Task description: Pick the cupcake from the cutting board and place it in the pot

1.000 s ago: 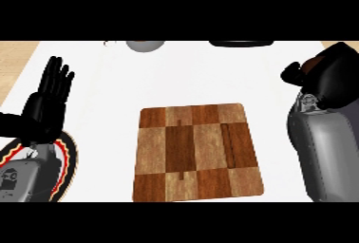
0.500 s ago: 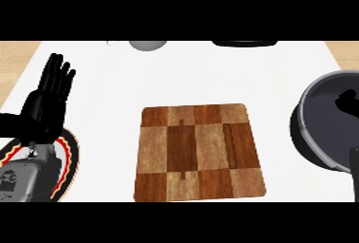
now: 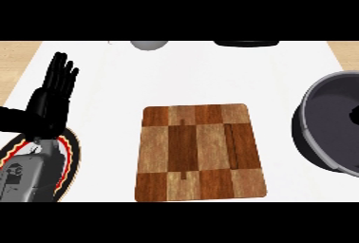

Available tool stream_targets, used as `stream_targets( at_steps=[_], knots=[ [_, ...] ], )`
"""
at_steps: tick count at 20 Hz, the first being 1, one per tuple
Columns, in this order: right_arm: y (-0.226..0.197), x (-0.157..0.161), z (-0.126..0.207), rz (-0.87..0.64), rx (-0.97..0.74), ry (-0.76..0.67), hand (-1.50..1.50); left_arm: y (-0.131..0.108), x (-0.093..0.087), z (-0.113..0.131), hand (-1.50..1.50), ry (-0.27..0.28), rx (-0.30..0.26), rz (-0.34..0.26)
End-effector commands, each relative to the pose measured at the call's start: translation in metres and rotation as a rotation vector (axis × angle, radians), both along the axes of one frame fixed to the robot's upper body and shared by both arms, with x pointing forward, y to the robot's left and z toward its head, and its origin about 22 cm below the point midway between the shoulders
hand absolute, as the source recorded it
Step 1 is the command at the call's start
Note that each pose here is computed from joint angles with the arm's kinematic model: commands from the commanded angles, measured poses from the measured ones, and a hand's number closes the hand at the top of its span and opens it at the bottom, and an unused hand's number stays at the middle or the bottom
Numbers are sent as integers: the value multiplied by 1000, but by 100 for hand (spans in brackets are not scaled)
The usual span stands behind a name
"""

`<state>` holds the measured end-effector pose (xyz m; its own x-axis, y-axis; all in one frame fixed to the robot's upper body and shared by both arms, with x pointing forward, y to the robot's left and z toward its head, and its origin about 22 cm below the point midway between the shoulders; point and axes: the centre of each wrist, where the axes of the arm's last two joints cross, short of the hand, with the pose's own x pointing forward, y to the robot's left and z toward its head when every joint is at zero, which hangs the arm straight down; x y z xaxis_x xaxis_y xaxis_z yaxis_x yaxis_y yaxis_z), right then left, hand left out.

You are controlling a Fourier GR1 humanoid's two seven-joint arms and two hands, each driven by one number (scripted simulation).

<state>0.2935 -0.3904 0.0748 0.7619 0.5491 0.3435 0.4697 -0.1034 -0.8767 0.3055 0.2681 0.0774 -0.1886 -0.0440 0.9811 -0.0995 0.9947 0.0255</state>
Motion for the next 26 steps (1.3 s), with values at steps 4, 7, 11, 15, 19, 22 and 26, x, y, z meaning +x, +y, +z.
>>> stream_targets(
  at_steps=[4,7,11,15,19,22,26],
  knots=[
    [-28,6,-11,26,347,-43,-150,-6,5,7,0,6,0,-4],
    [-39,9,-21,105,363,-9,-150,3,-1,1,0,0,12,3],
    [-46,6,-38,203,317,-48,-150,6,-11,13,0,3,16,-15],
    [-23,9,-28,261,287,-244,-150,0,-8,-3,0,5,4,8],
    [-35,-2,-11,211,352,-440,-150,12,-7,10,0,0,11,5],
    [-39,-10,-11,155,392,-564,-150,-13,-4,-3,0,-5,-14,19],
    [-55,-34,-3,158,415,-679,-150,7,-10,-1,0,19,-14,-3]
  ],
)
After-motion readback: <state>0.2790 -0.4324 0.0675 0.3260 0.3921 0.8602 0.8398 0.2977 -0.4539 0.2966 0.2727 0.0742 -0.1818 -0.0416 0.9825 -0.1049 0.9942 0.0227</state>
